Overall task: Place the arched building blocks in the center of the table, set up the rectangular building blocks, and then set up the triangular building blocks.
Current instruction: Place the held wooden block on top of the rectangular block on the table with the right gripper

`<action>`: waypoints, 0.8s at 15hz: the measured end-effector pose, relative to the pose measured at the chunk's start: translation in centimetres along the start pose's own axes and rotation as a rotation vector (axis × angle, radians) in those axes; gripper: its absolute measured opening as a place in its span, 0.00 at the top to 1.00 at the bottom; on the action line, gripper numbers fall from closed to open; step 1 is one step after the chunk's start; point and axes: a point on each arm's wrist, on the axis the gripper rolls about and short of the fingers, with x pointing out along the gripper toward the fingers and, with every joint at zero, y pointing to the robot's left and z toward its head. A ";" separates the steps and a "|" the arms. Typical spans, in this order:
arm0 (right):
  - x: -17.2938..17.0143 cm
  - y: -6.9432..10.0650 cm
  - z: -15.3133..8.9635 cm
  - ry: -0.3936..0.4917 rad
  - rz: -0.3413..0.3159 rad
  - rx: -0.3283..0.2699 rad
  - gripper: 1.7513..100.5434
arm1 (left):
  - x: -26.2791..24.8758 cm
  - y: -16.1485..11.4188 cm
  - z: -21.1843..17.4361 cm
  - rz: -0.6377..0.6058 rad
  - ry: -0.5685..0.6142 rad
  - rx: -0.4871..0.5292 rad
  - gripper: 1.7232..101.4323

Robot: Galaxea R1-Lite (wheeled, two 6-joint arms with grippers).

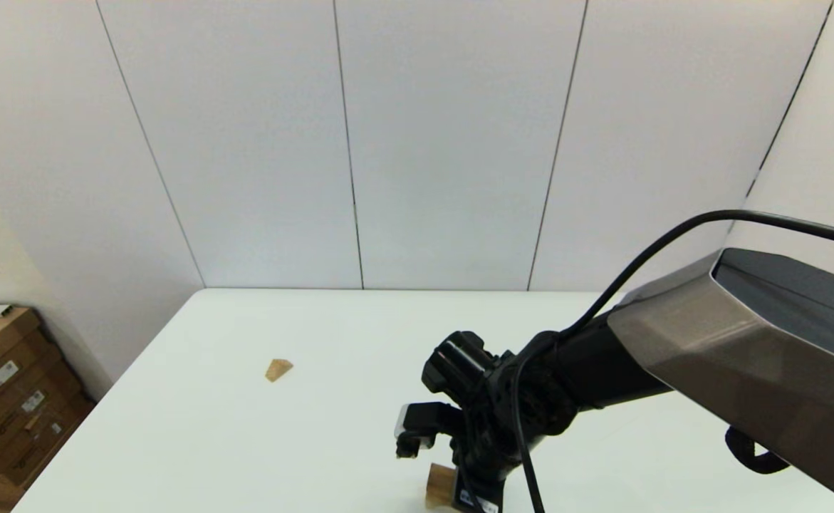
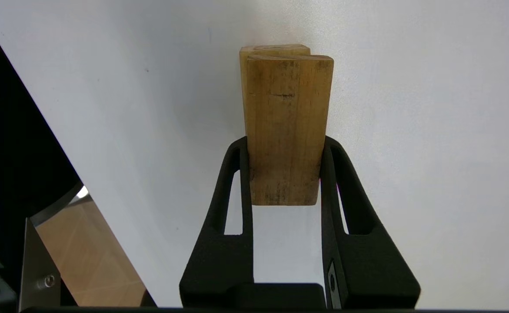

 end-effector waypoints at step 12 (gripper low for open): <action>0.6 0.0 0.2 0.043 0.027 -0.005 0.77 | 0.0 0.0 0.0 0.002 0.000 -0.001 0.04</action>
